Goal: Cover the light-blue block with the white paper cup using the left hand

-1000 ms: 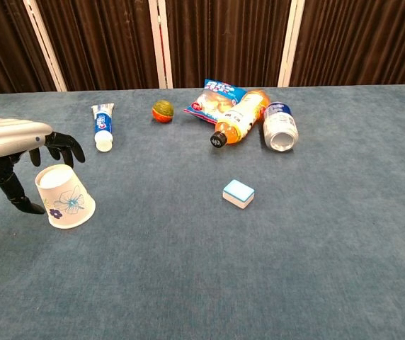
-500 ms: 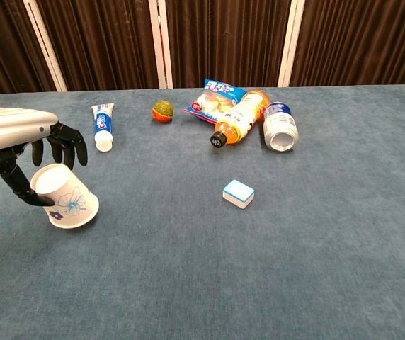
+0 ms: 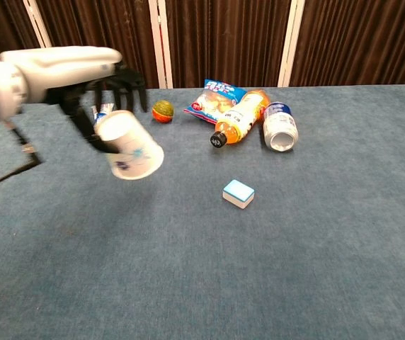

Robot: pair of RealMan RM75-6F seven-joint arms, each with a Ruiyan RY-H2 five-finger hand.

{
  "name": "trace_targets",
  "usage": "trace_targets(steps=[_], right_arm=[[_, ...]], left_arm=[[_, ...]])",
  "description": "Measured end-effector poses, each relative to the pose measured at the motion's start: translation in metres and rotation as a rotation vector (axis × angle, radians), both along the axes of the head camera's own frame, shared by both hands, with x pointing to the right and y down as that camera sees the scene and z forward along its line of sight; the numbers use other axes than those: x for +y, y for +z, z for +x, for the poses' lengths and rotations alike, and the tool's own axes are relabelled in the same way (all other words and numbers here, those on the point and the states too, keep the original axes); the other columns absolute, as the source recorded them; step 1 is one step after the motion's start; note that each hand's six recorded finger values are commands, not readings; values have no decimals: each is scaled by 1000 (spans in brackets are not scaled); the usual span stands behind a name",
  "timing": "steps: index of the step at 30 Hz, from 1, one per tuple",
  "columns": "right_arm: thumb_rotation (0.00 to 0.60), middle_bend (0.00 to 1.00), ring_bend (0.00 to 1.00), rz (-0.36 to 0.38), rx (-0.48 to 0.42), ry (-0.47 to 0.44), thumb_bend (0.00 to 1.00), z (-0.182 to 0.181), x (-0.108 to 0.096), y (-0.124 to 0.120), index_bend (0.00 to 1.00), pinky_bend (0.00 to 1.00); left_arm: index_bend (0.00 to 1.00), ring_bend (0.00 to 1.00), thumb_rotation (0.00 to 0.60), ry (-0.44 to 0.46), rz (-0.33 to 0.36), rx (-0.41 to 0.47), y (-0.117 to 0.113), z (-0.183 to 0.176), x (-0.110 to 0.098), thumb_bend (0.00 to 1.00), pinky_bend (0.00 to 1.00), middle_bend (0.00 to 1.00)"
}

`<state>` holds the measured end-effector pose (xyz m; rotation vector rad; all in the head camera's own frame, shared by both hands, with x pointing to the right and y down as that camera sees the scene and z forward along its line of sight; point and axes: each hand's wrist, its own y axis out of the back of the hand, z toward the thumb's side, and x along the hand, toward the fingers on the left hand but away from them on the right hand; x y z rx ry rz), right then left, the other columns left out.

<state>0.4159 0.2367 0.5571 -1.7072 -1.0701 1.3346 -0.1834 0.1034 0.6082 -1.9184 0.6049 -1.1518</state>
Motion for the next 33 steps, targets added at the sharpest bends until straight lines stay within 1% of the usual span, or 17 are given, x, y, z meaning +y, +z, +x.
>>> trace_targets(steps=[4, 11, 16, 19, 23, 33], right_arm=[[600, 0, 0, -1, -8, 2, 90, 0, 0, -1, 0, 115], [600, 0, 0, -6, -32, 21, 90, 3, -1, -1, 0, 115], [600, 0, 0, -9, -44, 29, 90, 4, -2, -2, 0, 115], [600, 0, 0, -5, -50, 33, 90, 4, -3, -3, 0, 115], [600, 0, 0, -5, -54, 37, 90, 5, -3, -4, 0, 115], [600, 0, 0, 2, -66, 34, 90, 2, -3, -6, 0, 115]], left_arm=[[350, 326, 600, 8, -5, 21, 6, 30, -7, 169, 424, 411], [352, 326, 600, 64, 9, 17, 22, 85, -14, 169, 424, 413], [352, 326, 600, 87, -10, 23, 30, 119, -11, 169, 424, 413], [353, 326, 600, 107, -14, 24, 31, 134, -6, 169, 424, 413], [357, 326, 600, 123, -15, 15, 33, 145, -1, 169, 424, 413], [352, 326, 600, 132, -13, -14, 38, 148, -2, 169, 424, 411]])
